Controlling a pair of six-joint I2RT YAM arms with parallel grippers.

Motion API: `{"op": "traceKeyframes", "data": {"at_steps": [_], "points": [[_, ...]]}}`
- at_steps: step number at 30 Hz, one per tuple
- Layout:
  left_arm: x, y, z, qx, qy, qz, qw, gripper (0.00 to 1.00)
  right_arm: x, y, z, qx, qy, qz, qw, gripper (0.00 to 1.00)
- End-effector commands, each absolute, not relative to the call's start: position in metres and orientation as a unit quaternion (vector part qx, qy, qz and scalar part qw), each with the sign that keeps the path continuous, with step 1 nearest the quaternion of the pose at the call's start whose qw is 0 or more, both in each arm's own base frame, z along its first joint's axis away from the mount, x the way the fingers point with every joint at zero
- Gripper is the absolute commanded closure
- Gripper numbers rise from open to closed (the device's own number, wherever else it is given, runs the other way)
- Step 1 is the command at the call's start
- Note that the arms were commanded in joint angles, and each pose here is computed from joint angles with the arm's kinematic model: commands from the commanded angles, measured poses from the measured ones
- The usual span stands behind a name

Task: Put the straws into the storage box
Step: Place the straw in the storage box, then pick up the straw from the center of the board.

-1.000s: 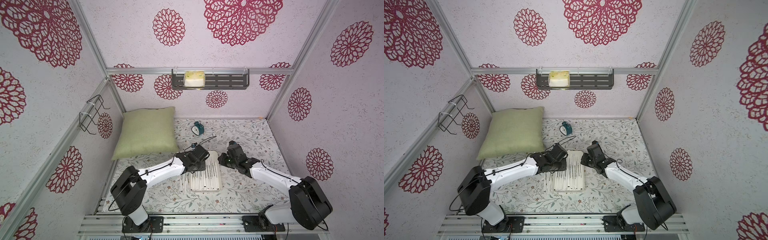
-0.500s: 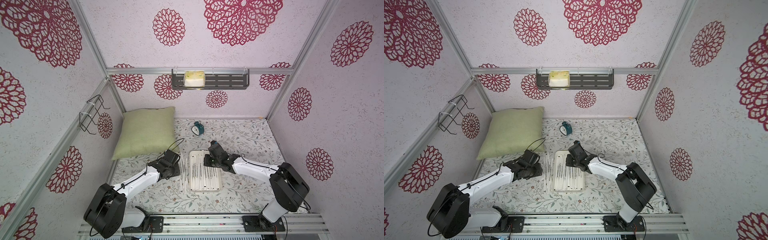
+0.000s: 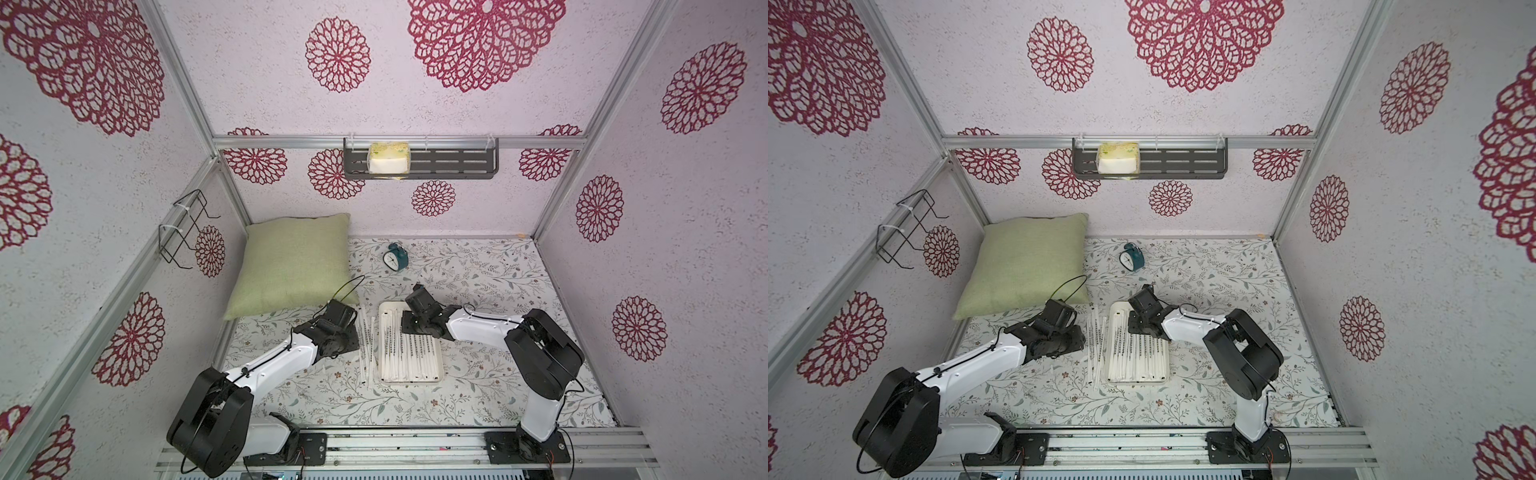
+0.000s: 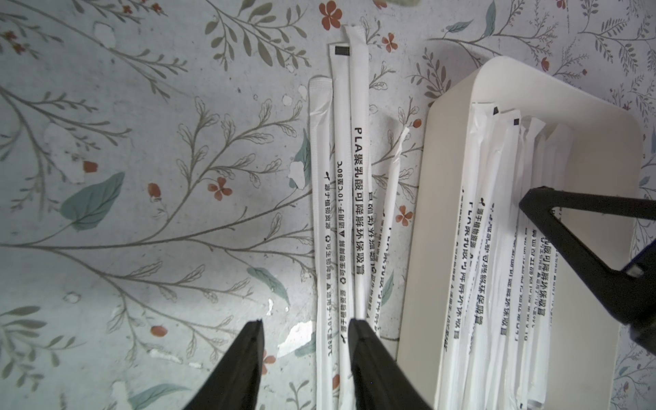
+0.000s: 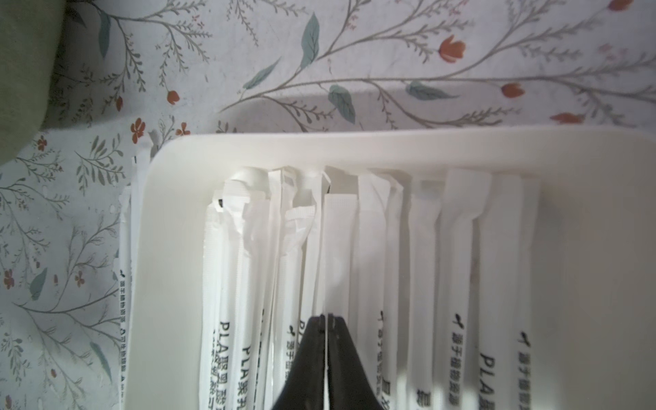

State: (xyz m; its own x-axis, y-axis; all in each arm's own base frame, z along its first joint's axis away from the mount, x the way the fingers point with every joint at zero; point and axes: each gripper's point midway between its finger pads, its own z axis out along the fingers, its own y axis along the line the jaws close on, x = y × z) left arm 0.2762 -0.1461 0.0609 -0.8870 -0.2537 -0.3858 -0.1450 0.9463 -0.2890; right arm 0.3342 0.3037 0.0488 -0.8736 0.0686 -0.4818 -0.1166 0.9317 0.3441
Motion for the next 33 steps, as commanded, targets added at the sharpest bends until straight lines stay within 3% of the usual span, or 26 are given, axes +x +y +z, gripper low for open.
{"op": "traceKeyframes", "data": {"at_steps": [1, 6, 13, 27, 33], "points": [[0.286, -0.15, 0.066, -0.101, 0.96, -0.135, 0.223, 0.54, 0.341, 0.312, 0.09, -0.023, 0.935, 0.217, 0.28, 0.9], [0.292, -0.151, 0.064, -0.098, 0.964, -0.121, 0.216, 0.52, 0.351, 0.302, 0.121, -0.013, 0.925, 0.216, 0.311, 0.89], [0.299, -0.162, 0.057, -0.092, 0.968, -0.113, 0.203, 0.51, 0.355, 0.301, 0.104, -0.006, 0.931, 0.222, 0.29, 0.88], [0.292, -0.167, 0.017, -0.088, 0.985, -0.056, 0.138, 0.64, 0.339, 0.292, 0.109, 0.01, 0.924, 0.245, 0.293, 0.87], [0.281, -0.159, 0.004, -0.08, 0.99, -0.021, 0.115, 0.77, 0.337, 0.291, 0.111, 0.007, 0.923, 0.249, 0.293, 0.86]]}}
